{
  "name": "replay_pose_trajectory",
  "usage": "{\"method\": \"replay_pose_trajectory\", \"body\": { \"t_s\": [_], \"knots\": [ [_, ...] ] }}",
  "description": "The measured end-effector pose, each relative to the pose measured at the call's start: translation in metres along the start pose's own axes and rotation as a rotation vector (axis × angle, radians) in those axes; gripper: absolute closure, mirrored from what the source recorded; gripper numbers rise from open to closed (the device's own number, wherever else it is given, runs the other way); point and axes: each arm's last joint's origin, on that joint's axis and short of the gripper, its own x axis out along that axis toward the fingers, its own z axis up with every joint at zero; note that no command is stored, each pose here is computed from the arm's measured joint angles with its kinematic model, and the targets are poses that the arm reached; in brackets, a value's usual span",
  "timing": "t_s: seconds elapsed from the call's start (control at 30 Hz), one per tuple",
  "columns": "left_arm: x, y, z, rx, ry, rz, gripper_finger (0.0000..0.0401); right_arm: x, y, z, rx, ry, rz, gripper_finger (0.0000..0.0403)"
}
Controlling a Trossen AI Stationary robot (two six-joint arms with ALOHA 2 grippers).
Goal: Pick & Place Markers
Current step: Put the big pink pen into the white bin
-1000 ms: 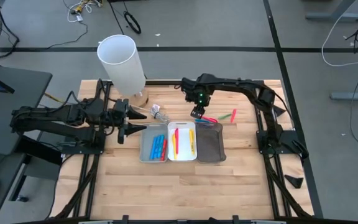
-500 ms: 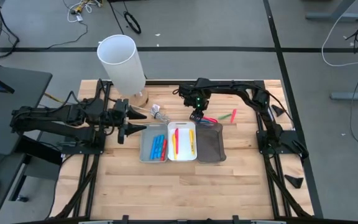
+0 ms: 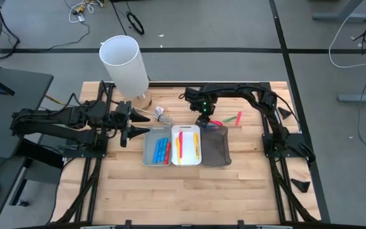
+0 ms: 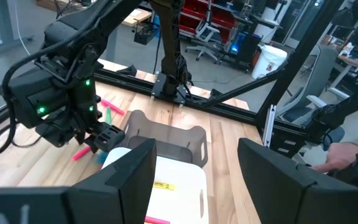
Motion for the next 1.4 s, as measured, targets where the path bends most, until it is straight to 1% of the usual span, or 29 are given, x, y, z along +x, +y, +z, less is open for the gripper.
{"method": "replay_pose_trajectory", "body": {
  "t_s": [0.23,0.33,0.43,0.7,0.8,1.0,1.07,1.23,1.4],
  "knots": [
    [0.0,0.0,0.0,0.0,0.0,0.0,0.0169,0.009,0.0,-0.004,0.015,0.011,0.002,0.0196],
    [0.0,0.0,0.0,0.0,0.0,0.0,0.0169,0.008,0.0,-0.003,0.016,0.008,0.0,0.021],
    [0.0,0.0,0.0,-0.001,0.0,0.0,0.0169,0.008,-0.001,-0.003,0.016,0.009,-0.001,0.0241],
    [0.0,0.0,0.0,-0.026,0.0,0.0,0.0169,0.009,-0.001,-0.003,0.014,0.013,0.001,0.036],
    [0.0,0.0,0.0,-0.026,0.0,0.0,0.0169,0.009,0.0,-0.004,0.005,0.014,-0.009,0.039],
    [0.0,0.0,0.0,-0.026,0.0,0.0,0.0169,0.001,0.0,-0.007,-0.013,0.006,-0.011,0.0383],
    [0.0,0.0,0.0,-0.026,0.0,0.0,0.0169,-0.006,0.0,-0.011,-0.027,0.008,-0.045,0.0386],
    [0.0,0.0,0.0,-0.025,0.0,0.0,0.0169,-0.039,-0.001,-0.018,-0.09,-0.049,-0.156,0.0392],
    [0.0,0.0,0.0,-0.026,0.0,0.0,0.0169,-0.069,0.004,-0.027,-0.129,-0.049,-0.168,0.0392]
  ]
}}
